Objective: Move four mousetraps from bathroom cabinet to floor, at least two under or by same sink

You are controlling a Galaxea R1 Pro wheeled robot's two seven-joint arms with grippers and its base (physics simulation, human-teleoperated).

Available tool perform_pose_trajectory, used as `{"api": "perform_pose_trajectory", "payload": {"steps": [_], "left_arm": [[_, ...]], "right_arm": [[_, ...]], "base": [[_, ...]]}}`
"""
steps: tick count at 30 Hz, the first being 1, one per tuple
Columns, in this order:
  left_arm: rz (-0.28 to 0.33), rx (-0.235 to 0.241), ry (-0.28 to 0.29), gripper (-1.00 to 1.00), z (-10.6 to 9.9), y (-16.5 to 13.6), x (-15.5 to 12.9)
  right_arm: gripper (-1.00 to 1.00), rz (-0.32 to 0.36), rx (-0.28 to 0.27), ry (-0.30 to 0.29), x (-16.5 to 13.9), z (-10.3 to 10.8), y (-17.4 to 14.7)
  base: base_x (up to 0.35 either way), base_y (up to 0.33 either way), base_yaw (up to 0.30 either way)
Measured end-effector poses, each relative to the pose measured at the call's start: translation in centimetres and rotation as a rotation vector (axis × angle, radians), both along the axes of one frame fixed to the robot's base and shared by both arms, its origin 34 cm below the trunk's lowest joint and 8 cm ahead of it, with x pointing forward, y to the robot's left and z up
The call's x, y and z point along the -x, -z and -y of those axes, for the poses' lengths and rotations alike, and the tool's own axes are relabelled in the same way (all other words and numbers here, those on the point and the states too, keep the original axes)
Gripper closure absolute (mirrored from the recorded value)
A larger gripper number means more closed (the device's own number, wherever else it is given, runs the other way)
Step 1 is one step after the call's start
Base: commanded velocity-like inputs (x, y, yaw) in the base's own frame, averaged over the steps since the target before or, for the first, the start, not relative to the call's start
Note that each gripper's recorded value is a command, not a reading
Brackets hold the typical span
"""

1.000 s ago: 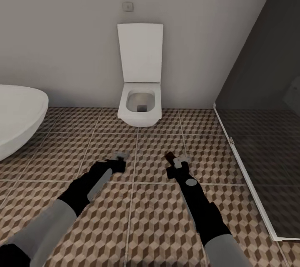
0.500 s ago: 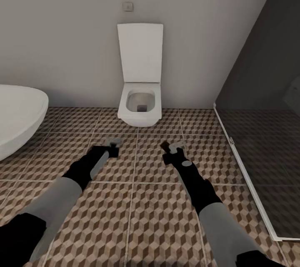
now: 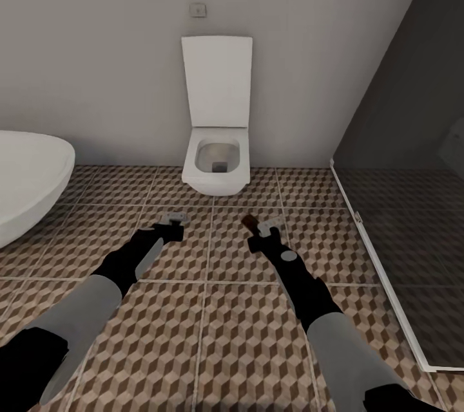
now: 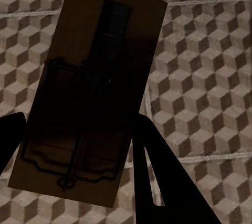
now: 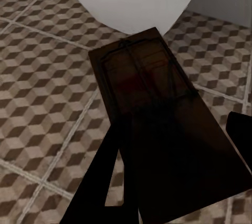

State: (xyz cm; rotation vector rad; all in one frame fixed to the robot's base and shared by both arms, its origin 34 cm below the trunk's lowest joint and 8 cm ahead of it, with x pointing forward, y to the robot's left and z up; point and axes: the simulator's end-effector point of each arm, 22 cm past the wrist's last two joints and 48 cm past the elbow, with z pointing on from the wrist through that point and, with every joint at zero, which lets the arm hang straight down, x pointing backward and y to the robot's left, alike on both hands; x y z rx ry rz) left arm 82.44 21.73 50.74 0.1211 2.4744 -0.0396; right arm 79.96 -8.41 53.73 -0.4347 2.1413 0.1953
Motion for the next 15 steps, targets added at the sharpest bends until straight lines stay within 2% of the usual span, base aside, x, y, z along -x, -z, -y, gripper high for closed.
{"api": "perform_pose_trajectory", "payload": {"steps": [6,15], "left_arm": [[0.002,-0.002,0.002,1.00,0.0,0.7,0.0],[-0.005,-0.002,0.004,1.00,0.1,2.9,0.5]], "right_arm": [[1.00,0.053,-0.014,-0.012,-0.4,-0.4,-0.2],[1.00,0.059,-0.013,-0.009,-0.2,-0.4,1.8]], "base": [[0.000,0.000,0.000],[0.000,0.000,0.000]]}}
